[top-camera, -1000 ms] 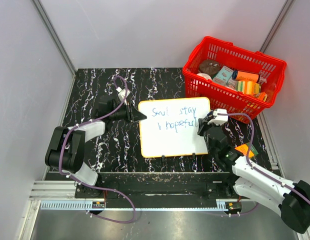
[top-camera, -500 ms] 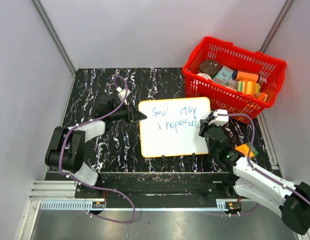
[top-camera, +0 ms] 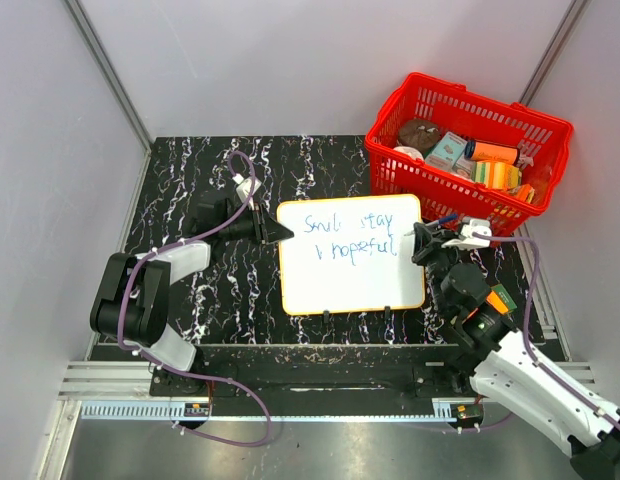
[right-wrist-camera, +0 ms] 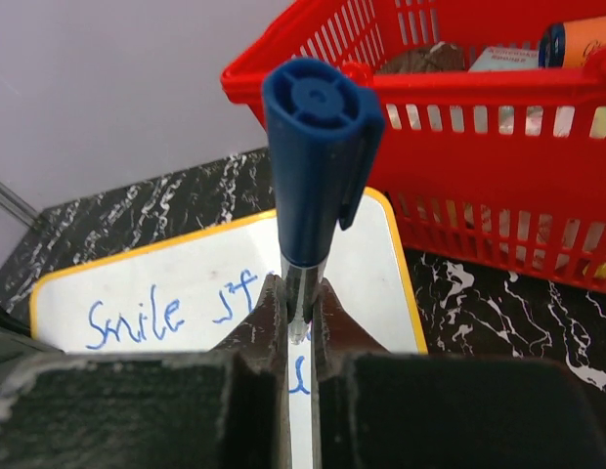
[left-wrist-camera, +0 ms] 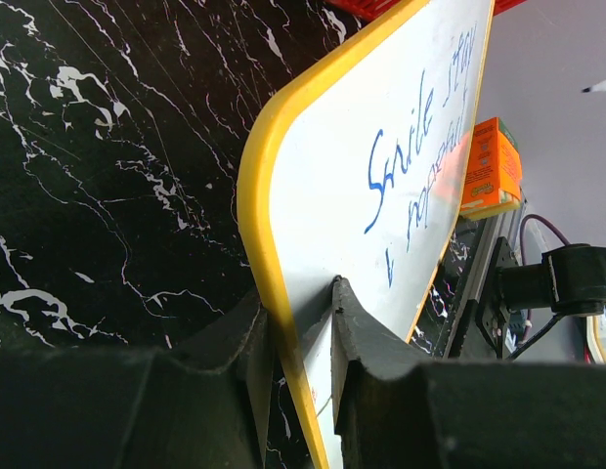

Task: Write a sentence on the whiteboard
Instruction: Write a sentence on the whiteboard, then put down the whiteboard on the whiteboard stand.

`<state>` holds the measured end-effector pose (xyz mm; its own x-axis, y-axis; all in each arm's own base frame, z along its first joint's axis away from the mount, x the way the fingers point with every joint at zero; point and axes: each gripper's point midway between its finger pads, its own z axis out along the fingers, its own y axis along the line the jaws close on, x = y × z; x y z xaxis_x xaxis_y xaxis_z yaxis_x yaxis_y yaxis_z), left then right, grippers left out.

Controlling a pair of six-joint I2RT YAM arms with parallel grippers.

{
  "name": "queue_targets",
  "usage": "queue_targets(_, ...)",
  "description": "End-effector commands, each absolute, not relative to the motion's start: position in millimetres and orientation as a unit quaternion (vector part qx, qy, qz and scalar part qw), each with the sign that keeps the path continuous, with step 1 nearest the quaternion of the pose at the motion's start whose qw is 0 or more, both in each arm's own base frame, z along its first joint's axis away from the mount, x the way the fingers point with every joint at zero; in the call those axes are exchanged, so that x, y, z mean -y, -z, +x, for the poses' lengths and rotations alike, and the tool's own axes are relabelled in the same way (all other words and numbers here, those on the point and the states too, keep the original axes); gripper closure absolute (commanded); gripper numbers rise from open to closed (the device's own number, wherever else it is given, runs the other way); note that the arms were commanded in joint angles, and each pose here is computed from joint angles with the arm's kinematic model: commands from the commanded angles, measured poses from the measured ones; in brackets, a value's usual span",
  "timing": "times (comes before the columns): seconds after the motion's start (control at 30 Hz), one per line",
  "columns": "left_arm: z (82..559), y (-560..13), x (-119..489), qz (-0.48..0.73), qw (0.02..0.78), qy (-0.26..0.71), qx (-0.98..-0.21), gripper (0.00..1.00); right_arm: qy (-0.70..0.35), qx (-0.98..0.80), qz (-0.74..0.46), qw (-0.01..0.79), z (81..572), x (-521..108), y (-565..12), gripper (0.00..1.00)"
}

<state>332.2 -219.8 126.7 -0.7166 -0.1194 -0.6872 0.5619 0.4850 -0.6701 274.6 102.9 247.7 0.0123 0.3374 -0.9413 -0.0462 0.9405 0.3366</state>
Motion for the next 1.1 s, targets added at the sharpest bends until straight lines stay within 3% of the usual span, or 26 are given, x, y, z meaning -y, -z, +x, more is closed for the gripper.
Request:
queue_targets(0.0,361.2,-103.7,196.8,0.162,0.427,0.371,-0.808,0.90,-0.145,-0.670,0.113,0.720,270.0,-96.2,-275.3,1.00)
queue_targets(0.03,360.6,-106.0,196.9,0.164,0.430,0.372,-0.806,0.88,-0.145,-0.669,0.113,0.720,269.3,-95.7,-276.2,1.00)
queue_targets(0.3,353.3,-127.9,189.5,0.163,0.470,0.357,-0.791,0.34,-0.152,-0.673,0.119,0.714,269.5,-97.6,-268.2,1.00)
queue_targets(0.4,351.1,-135.6,186.4,0.160,0.484,0.352,-0.785,0.22,-0.153,-0.673,0.116,0.714,269.1,-98.4,-268.6,1.00)
queue_targets(0.5,347.9,-147.2,185.6,0.154,0.498,0.355,-0.776,0.15,-0.152,-0.672,0.117,0.715,268.0,-96.3,-271.0,1.00)
queue_targets(0.53,347.0,-149.1,184.9,0.149,0.501,0.356,-0.775,0.08,-0.151,-0.672,0.116,0.716,267.1,-95.6,-271.1,1.00)
queue_targets(0.67,345.4,-165.6,178.9,0.140,0.524,0.345,-0.767,0.02,-0.155,-0.673,0.117,0.714,264.4,-94.8,-272.8,1.00)
queue_targets(1.07,327.4,-244.2,154.7,0.079,0.585,0.319,-0.741,0.01,-0.246,-0.720,0.025,0.648,263.4,-156.5,-264.7,1.00)
